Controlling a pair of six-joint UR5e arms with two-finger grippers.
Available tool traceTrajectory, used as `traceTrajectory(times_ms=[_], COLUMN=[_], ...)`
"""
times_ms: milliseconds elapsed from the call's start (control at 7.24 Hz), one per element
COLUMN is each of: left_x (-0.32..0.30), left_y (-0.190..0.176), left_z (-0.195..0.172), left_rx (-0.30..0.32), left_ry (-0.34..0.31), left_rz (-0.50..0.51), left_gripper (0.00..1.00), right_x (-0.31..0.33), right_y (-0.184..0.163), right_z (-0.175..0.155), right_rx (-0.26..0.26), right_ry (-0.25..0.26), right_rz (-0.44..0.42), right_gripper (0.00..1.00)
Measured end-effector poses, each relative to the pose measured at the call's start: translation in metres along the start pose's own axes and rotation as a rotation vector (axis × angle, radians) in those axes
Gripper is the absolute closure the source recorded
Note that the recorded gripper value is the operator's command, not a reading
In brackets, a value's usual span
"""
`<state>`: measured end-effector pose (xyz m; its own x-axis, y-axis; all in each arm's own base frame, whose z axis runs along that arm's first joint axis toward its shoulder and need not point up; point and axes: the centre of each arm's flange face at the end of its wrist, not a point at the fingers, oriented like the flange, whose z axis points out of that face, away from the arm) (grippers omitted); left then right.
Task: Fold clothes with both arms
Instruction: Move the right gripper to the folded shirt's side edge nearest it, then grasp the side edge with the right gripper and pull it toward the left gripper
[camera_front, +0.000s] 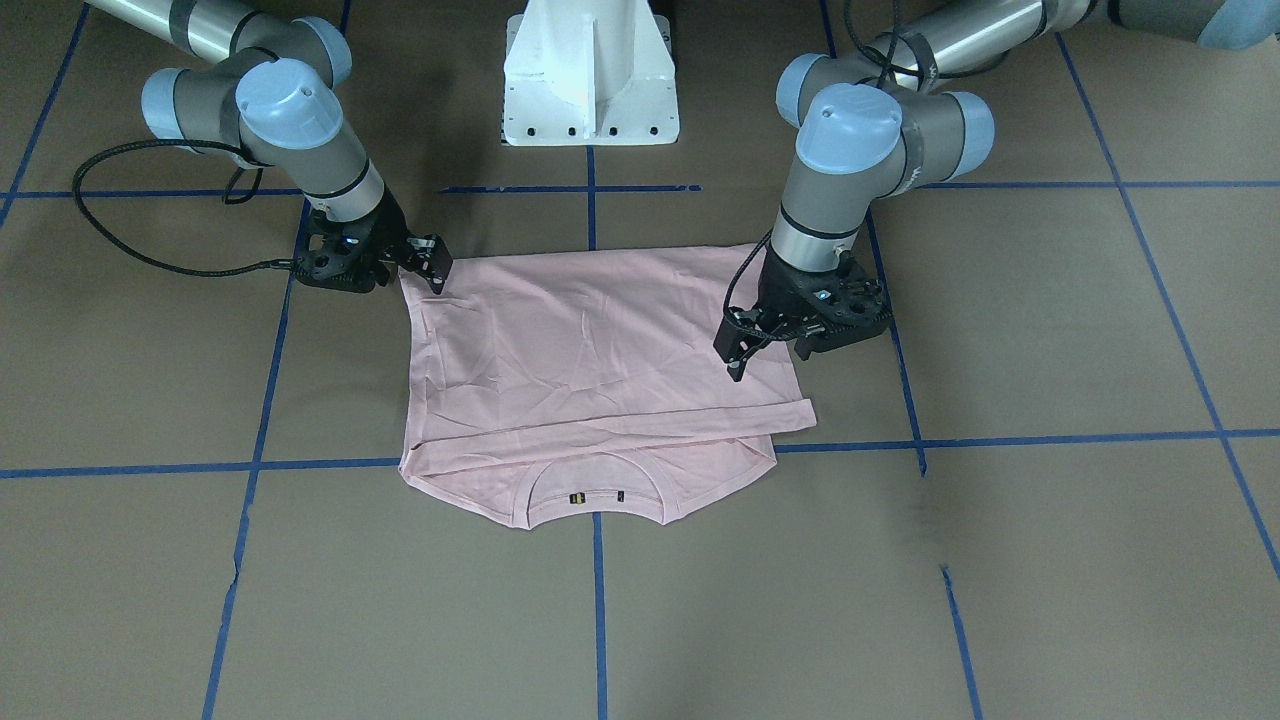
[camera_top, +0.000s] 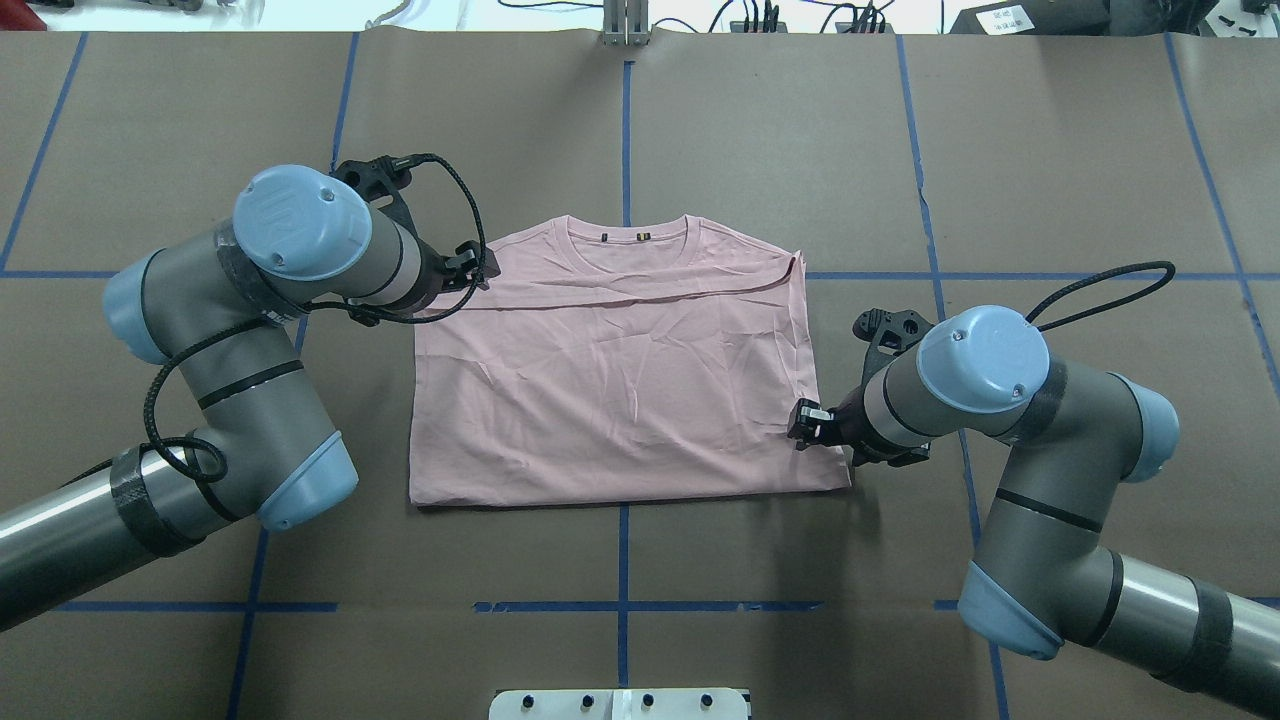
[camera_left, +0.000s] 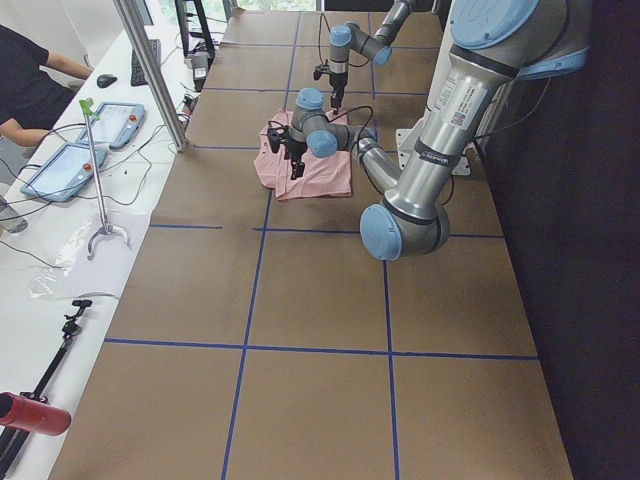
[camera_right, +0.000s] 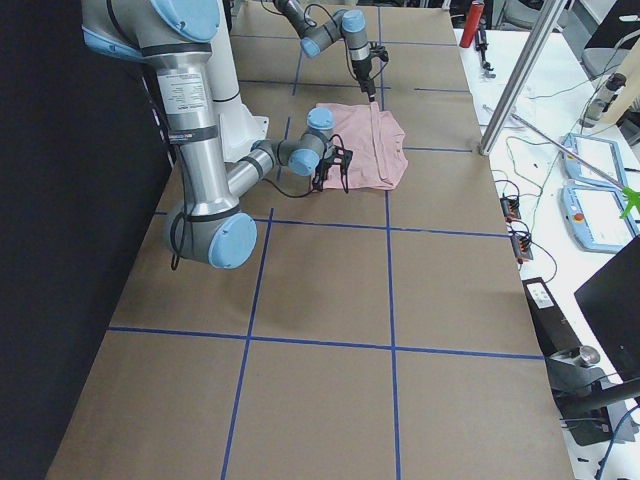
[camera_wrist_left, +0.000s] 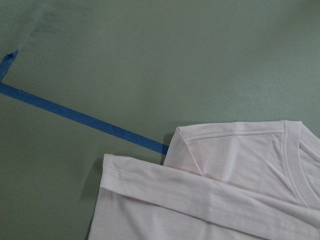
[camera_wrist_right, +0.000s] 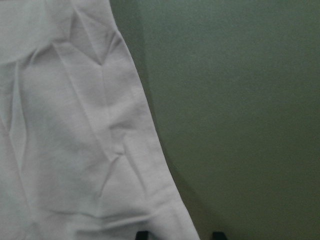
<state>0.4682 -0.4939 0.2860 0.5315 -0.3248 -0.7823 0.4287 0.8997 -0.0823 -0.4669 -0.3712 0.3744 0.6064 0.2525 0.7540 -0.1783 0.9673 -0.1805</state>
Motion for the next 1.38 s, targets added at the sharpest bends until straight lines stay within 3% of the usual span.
traceTrajectory(times_ms=[829, 1106, 1382], left_x=[-0.002, -0.001, 0.002], left_y=[0.001, 0.001, 0.006], left_z=[0.001, 0.001, 0.001], left_rx=[0.001, 0.003, 0.004], left_ry=[-0.003, -0.001, 0.001], left_rz=[0.003, 0.002, 0.006], left_gripper=[0.0, 0.0, 0.0], right_x=[0.021, 0.053, 0.084], right_y=[0.004, 0.035, 0.089], right_z=[-0.008, -0.024, -0.036], right_rx=[-0.006, -0.036, -0.112], right_ry=[0.009, 0.019, 0.042], right_rz=[0.001, -0.022, -0.073], right_gripper=[1.0, 1.0, 1.0])
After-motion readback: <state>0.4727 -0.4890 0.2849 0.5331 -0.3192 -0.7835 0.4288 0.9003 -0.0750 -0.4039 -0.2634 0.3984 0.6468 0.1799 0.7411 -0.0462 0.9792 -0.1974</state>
